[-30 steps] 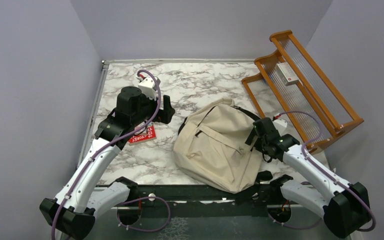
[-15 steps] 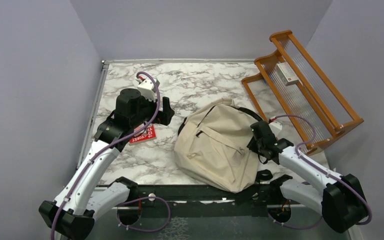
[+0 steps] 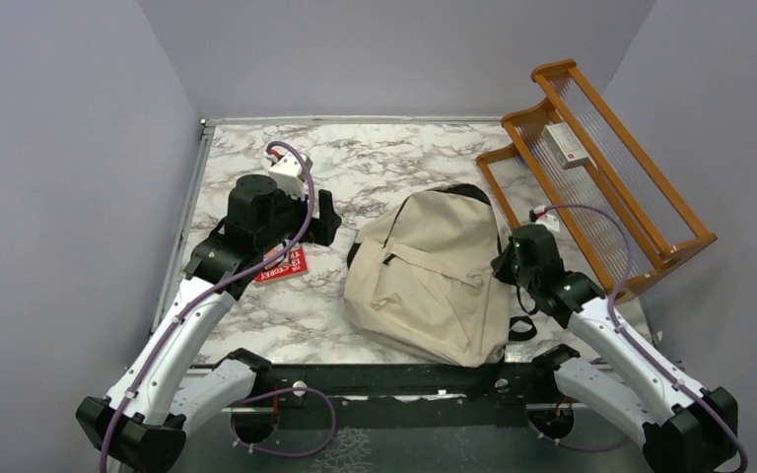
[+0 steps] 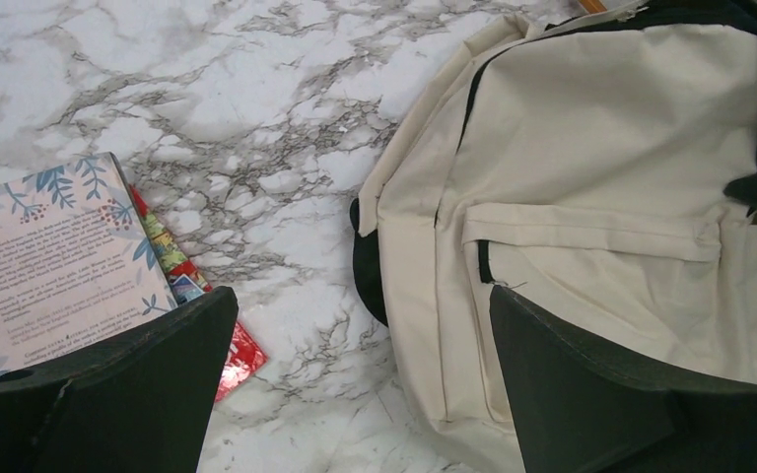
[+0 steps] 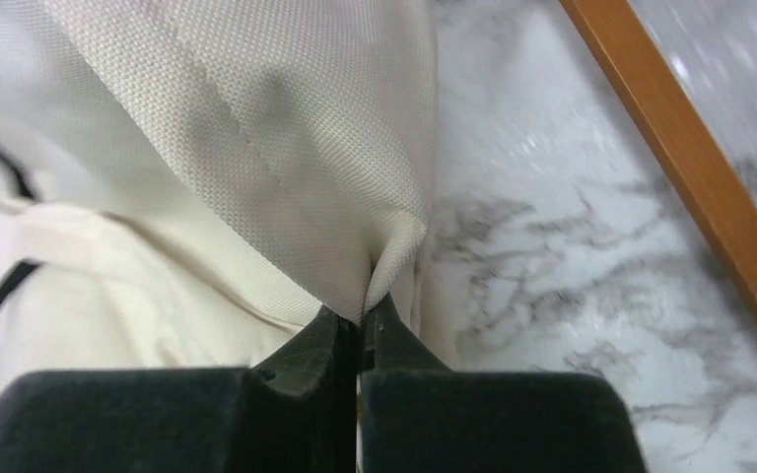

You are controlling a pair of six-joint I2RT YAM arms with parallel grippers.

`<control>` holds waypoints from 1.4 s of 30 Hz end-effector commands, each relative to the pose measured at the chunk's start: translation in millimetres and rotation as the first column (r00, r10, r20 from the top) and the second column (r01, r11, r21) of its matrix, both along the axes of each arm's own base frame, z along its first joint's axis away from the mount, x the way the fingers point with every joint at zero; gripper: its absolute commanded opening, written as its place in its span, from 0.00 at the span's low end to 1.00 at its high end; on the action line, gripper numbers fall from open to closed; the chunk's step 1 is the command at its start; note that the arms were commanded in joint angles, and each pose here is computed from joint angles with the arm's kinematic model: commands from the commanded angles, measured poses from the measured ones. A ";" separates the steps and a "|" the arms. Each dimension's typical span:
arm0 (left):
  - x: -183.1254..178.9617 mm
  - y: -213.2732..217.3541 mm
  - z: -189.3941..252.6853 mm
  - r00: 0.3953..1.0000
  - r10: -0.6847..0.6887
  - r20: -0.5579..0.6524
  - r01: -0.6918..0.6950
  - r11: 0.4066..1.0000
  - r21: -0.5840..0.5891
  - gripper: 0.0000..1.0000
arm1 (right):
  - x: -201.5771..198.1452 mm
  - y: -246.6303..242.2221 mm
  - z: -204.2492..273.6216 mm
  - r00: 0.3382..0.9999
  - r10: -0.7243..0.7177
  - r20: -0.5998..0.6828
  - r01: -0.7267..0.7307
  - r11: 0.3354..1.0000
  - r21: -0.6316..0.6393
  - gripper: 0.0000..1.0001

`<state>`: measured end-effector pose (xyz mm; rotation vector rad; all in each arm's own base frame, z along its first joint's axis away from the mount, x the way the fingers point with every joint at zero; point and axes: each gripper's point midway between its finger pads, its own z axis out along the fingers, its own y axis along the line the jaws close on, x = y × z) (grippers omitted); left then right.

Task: Pack the student bag
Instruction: Unzip the student bag at the center of the board.

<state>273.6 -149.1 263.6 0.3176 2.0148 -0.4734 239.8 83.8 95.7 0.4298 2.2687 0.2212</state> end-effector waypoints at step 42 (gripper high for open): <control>-144.1 -3.6 153.6 0.673 -0.394 0.626 0.454 0.888 0.070 0.99 | -62.2 183.0 288.6 -0.369 0.755 0.542 -0.901 -0.147 -0.408 0.00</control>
